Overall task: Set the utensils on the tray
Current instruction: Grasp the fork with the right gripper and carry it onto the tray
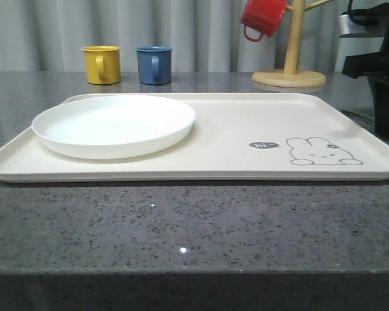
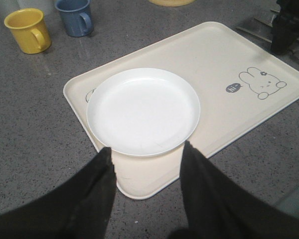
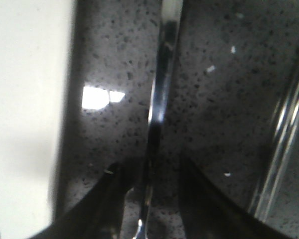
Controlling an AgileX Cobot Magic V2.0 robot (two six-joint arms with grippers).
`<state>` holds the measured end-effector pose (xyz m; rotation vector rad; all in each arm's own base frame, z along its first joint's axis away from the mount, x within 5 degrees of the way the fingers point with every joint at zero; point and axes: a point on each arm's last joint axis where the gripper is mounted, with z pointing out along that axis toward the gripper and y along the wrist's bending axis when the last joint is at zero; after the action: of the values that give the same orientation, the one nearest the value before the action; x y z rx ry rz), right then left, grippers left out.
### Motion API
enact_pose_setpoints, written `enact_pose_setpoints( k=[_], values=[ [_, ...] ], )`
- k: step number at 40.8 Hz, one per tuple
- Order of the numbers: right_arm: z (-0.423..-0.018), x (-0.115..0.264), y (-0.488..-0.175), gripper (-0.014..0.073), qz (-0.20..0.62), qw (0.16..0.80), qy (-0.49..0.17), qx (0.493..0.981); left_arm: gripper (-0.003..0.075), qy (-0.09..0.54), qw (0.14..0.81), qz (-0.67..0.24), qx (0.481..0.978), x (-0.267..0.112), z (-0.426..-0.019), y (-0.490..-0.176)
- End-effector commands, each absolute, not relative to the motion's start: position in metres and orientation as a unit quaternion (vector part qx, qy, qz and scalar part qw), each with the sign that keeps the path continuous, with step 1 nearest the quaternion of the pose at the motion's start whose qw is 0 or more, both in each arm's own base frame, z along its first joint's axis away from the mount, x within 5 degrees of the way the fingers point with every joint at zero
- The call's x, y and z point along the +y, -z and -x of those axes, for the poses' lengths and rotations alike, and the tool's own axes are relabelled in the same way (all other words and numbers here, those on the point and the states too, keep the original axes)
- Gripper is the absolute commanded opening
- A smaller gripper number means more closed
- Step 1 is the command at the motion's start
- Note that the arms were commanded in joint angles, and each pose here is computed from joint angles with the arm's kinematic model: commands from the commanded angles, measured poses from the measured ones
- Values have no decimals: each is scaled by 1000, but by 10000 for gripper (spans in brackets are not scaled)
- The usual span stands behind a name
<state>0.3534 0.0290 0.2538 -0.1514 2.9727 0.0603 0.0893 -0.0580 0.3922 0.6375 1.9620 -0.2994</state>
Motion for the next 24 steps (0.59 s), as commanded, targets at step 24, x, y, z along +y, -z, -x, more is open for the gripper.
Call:
enact_pose_setpoints(
  k=[24],
  values=[
    [-335,29,-310,-110,50,125,-27,991,293,140,543,-257,787,-60,-90,-406]
  ],
)
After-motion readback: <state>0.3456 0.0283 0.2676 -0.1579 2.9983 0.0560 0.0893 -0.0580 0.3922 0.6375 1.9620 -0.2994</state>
